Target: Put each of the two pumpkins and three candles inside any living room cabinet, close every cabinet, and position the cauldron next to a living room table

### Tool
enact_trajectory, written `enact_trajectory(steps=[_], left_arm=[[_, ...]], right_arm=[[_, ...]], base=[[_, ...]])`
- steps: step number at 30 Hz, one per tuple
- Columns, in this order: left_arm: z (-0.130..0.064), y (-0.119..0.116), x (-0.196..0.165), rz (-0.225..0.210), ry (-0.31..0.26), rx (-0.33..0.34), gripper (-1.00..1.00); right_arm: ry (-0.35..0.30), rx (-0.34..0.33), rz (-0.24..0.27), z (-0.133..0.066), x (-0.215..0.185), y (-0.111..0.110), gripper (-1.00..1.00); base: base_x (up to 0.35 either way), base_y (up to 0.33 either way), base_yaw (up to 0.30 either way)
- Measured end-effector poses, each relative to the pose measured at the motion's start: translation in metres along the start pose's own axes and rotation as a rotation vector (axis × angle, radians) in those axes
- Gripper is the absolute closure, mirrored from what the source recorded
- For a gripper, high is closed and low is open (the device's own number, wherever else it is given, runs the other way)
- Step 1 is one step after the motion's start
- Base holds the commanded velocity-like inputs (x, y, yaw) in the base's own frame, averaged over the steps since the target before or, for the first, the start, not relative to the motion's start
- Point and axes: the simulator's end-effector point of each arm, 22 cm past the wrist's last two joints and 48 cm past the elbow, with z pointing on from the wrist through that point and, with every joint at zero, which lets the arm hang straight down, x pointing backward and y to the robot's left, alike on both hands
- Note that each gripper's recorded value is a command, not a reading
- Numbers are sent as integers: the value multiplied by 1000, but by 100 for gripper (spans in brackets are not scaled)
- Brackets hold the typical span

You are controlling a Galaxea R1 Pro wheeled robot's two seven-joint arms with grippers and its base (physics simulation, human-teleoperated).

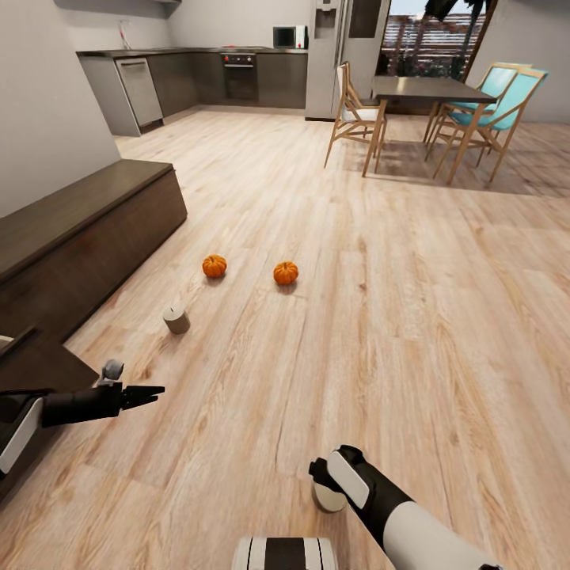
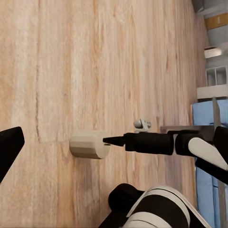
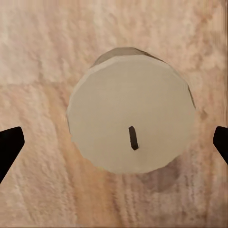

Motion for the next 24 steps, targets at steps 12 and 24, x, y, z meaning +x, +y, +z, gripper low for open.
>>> enact_trajectory(steps=[12, 24], left_arm=[[4, 5, 3, -10, 9, 0, -100], [10, 12, 10, -33, 24, 21, -100]], right_arm=[[-31, 16, 32, 9, -3, -7, -100], [-57, 36, 66, 22, -3, -15, -100]], base=[[0, 0, 0], [0, 0, 0]])
